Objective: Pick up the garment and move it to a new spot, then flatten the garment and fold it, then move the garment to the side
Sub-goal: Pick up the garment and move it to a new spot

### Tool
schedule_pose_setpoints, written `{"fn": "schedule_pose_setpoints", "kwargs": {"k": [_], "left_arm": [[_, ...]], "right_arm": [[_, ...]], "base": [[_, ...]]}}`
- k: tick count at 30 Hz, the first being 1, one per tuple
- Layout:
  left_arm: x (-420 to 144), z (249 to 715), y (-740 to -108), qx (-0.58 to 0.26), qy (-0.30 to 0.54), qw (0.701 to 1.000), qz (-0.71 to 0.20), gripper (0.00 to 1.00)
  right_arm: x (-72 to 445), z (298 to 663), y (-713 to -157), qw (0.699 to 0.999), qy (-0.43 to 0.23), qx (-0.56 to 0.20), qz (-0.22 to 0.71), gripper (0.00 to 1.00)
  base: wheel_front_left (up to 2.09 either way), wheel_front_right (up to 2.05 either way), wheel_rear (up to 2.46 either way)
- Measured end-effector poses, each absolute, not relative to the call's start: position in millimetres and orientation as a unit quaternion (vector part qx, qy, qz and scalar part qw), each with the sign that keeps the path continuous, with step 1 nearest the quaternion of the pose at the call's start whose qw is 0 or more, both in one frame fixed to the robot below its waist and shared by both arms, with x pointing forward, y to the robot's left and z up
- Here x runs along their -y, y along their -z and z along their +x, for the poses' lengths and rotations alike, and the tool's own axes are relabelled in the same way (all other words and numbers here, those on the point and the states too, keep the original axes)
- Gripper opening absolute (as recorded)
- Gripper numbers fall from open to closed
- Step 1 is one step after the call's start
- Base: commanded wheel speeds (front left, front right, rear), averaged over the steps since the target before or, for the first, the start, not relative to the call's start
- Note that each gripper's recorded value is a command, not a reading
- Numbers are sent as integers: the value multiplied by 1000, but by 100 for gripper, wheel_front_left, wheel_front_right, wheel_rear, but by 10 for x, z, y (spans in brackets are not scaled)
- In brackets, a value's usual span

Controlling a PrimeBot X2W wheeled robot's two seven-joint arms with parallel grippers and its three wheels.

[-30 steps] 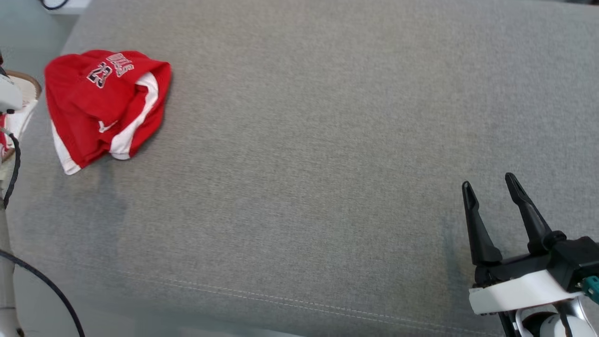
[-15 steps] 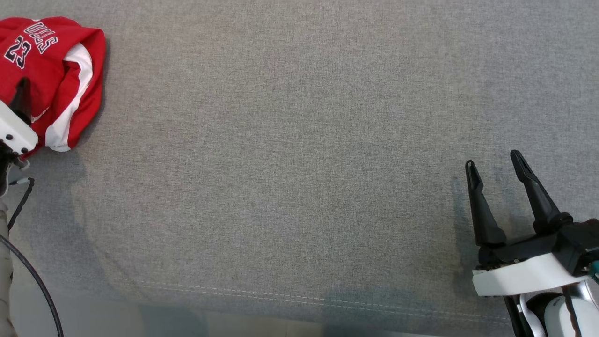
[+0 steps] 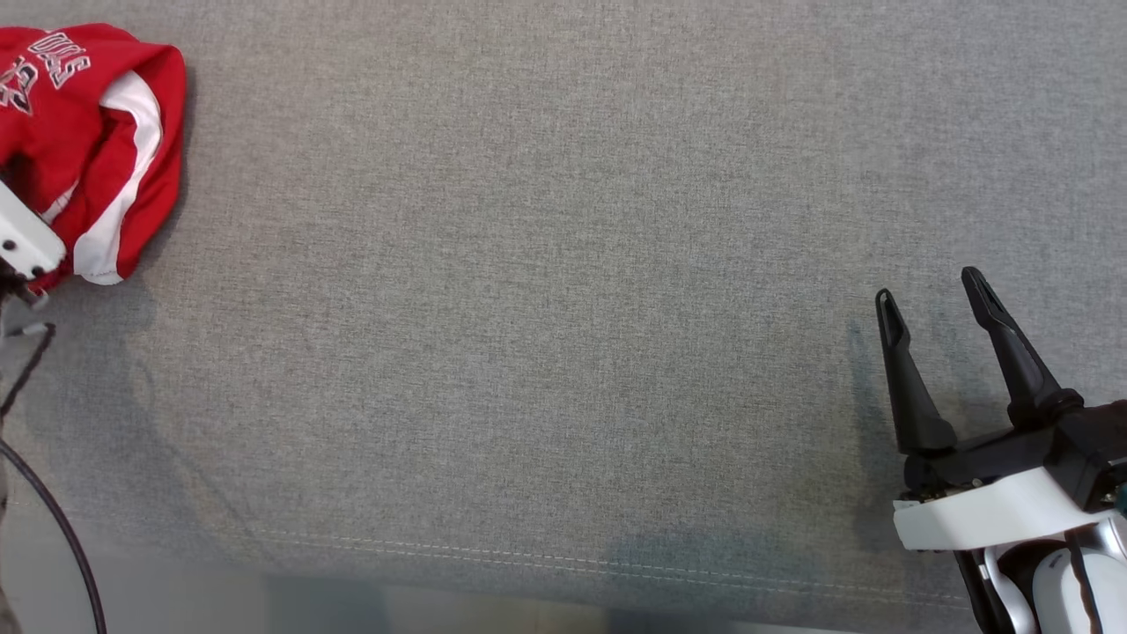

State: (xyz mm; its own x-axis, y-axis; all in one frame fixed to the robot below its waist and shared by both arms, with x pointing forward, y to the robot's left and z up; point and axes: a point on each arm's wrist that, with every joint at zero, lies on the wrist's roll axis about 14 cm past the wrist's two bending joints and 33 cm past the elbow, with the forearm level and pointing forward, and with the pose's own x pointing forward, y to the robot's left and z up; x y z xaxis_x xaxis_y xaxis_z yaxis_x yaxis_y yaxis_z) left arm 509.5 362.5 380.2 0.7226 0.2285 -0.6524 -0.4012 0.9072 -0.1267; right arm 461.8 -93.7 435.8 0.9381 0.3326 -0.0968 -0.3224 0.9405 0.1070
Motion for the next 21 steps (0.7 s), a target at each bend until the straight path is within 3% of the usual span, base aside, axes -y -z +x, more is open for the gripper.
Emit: {"fn": "schedule_pose_setpoints", "kwargs": {"k": [7,12,17,21], "left_arm": [[-3741,5543,-4760,-168,-149,973,-46,0],[-3637,5688,-5492,-54,-126,991,-1,0],[-3255,5687,-6093,49,-83,995,11,0],[-2591,5592,-6066,69,-18,997,-1,0]], "right_arm": [[975,4613,-4511,985,-161,-39,42,100],[972,4574,-4681,986,-158,-19,43,100],[980,4491,-4831,987,-153,-1,52,100],[1024,4424,-4913,988,-145,9,55,100]], "base": [[0,0,0],[0,0,0],[0,0,0],[0,0,0]]}}
